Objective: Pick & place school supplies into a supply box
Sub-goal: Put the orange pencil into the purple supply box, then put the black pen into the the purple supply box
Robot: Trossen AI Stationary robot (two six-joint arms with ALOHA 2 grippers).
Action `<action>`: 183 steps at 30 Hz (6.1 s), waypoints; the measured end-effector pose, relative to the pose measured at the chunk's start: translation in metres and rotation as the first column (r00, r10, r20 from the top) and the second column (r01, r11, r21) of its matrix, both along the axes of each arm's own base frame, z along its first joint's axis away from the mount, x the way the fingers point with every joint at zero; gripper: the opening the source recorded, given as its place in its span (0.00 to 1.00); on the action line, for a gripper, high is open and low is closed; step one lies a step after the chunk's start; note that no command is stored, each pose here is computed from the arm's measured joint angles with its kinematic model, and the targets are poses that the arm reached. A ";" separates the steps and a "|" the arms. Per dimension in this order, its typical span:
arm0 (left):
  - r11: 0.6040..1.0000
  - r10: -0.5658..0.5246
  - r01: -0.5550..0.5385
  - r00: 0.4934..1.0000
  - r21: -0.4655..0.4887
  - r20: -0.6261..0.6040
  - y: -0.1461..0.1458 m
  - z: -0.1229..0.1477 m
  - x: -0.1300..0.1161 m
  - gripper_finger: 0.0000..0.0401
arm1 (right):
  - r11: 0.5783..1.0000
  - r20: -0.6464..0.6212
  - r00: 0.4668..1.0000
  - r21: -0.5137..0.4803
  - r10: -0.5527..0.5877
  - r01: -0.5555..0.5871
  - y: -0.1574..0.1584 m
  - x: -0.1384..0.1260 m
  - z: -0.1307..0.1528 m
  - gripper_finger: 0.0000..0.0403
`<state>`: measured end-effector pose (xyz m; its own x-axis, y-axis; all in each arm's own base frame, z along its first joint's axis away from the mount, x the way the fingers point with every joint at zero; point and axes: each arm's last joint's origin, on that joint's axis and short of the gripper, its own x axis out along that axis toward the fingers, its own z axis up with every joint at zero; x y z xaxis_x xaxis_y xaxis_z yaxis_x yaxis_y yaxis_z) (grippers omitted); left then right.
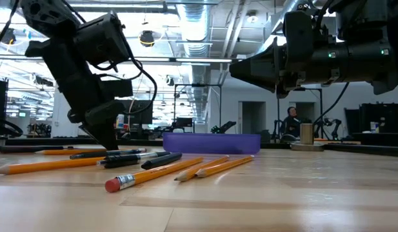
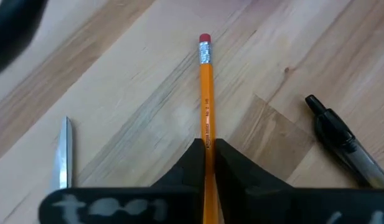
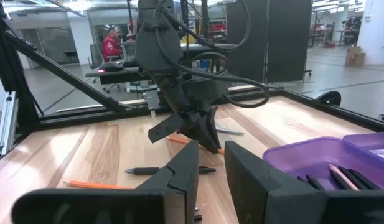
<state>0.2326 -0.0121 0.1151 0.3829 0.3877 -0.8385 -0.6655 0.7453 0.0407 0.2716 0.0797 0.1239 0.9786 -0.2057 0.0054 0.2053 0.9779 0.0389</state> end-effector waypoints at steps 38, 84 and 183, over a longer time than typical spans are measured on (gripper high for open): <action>0.919 -0.387 0.347 0.888 0.190 0.250 0.076 0.106 0.082 0.02 | 1.000 -0.003 1.000 -0.009 0.000 0.000 0.000 0.000 0.000 0.18; 0.892 -0.403 0.433 0.892 0.130 -0.206 0.114 0.086 0.166 0.24 | 1.000 -0.057 0.998 -0.020 0.012 -0.013 0.002 -0.001 -0.006 0.18; 0.949 0.244 -0.221 0.966 -0.223 0.080 -0.088 0.073 0.076 0.24 | 0.879 0.032 0.884 -0.136 0.466 -0.458 0.073 -0.053 -0.001 0.18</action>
<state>0.3086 -0.1000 0.1880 0.3934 0.2959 -0.8705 -0.8134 0.5533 -0.1796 0.2183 0.1522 0.1231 0.9591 0.2755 0.0648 -0.2696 0.9590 -0.0874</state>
